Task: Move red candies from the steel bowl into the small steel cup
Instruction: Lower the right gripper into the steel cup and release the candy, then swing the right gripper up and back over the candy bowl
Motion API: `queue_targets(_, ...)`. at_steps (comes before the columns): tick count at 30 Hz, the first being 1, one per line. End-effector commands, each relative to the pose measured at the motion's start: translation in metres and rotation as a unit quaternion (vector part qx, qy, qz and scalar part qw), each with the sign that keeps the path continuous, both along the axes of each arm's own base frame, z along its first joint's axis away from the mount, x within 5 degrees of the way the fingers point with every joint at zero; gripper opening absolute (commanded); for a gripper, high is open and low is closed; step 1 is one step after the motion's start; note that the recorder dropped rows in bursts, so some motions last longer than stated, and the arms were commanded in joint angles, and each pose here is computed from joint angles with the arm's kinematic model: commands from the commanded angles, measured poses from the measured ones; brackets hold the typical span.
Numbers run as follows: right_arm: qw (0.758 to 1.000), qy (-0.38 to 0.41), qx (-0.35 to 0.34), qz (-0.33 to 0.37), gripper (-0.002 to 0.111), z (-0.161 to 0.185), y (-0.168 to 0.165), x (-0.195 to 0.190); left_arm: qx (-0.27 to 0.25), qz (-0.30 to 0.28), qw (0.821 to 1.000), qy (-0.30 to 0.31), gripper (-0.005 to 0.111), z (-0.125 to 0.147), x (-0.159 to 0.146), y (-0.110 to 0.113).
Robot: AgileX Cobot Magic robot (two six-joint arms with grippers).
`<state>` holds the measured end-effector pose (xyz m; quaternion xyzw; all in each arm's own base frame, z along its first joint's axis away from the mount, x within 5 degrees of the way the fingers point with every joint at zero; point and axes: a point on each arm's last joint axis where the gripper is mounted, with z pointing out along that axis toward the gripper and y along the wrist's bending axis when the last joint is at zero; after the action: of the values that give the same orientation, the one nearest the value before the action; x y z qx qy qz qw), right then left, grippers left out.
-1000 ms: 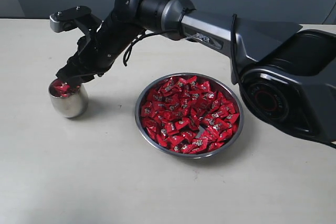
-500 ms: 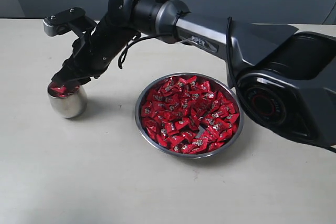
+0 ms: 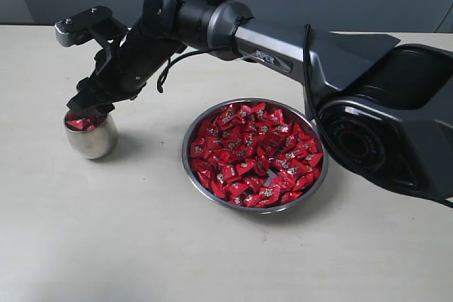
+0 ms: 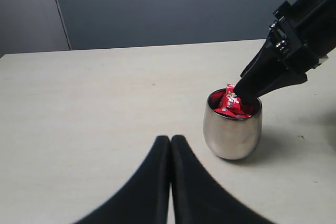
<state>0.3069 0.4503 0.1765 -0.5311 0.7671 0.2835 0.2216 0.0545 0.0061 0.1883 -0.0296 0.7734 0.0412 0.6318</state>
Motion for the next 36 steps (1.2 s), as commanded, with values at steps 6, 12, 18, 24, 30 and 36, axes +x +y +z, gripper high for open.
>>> queue_targets(6,1.000,-0.020,0.003,-0.009,0.054,0.011,-0.003,0.005,-0.001,-0.003,1.000,-0.001,0.000,-0.001,0.000,0.000)
queue_targets(12,0.997,-0.062,0.001,-0.050,0.034,0.042,-0.019,0.019,-0.001,-0.003,1.000,-0.001,0.000,-0.001,0.000,0.000)
queue_targets(18,0.993,-0.072,0.029,-0.089,-0.001,0.061,-0.031,0.034,-0.001,-0.003,1.000,-0.001,0.000,-0.001,0.000,0.000)
queue_targets(24,0.973,-0.068,0.113,-0.188,-0.001,0.079,-0.057,0.055,-0.001,-0.003,1.000,-0.001,0.000,-0.001,0.000,0.000)
queue_targets(30,0.953,-0.101,0.121,-0.257,-0.001,0.066,-0.099,0.039,-0.001,-0.003,1.000,-0.001,0.000,-0.001,0.000,0.000)
queue_targets(36,0.929,-0.097,0.077,-0.350,-0.001,0.044,-0.197,0.016,-0.001,-0.003,1.000,-0.001,0.000,-0.001,0.000,0.000)
